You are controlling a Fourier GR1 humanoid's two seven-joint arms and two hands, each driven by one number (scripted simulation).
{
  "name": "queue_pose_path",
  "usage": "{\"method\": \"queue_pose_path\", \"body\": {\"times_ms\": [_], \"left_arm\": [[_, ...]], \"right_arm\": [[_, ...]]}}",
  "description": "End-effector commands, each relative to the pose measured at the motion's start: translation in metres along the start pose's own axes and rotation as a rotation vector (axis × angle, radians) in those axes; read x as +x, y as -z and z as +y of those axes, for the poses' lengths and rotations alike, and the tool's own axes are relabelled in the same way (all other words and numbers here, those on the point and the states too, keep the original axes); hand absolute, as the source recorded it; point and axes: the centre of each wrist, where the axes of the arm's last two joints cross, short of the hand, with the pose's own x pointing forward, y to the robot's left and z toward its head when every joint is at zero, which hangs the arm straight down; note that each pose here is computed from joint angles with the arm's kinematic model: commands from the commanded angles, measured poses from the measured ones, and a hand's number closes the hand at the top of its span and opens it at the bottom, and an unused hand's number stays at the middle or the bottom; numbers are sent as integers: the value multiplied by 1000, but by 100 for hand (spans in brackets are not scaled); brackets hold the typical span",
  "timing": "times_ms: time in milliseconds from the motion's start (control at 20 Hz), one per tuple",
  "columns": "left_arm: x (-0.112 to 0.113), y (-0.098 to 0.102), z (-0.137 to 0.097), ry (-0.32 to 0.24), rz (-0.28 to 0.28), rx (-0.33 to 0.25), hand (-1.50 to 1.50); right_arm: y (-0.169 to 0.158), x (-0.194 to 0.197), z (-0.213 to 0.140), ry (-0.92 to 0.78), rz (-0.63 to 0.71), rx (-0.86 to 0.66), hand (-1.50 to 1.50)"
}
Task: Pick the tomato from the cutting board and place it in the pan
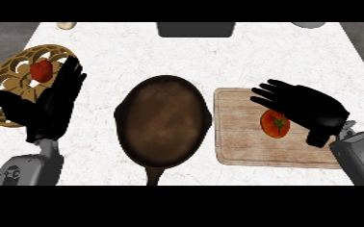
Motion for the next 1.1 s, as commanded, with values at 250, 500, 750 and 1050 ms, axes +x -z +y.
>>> {"method": "queue_pose_path", "body": {"times_ms": [250, 500, 750, 1050], "left_arm": [[-15, -11, 10, 14, 2, -8, 0], [-1, -23, 12, -6, 3, -27, 0], [-2, 6, 5, 2, 7, 1, 0], [16, 15, 16, -4, 1, -11, 0]], "right_arm": [[30, -2, 20, 52, -42, -19, -150], [19, -23, 35, 49, -27, 29, -150], [45, 18, 35, 26, -139, -22, 150], [49, 15, 36, 40, -155, -47, 150]]}}
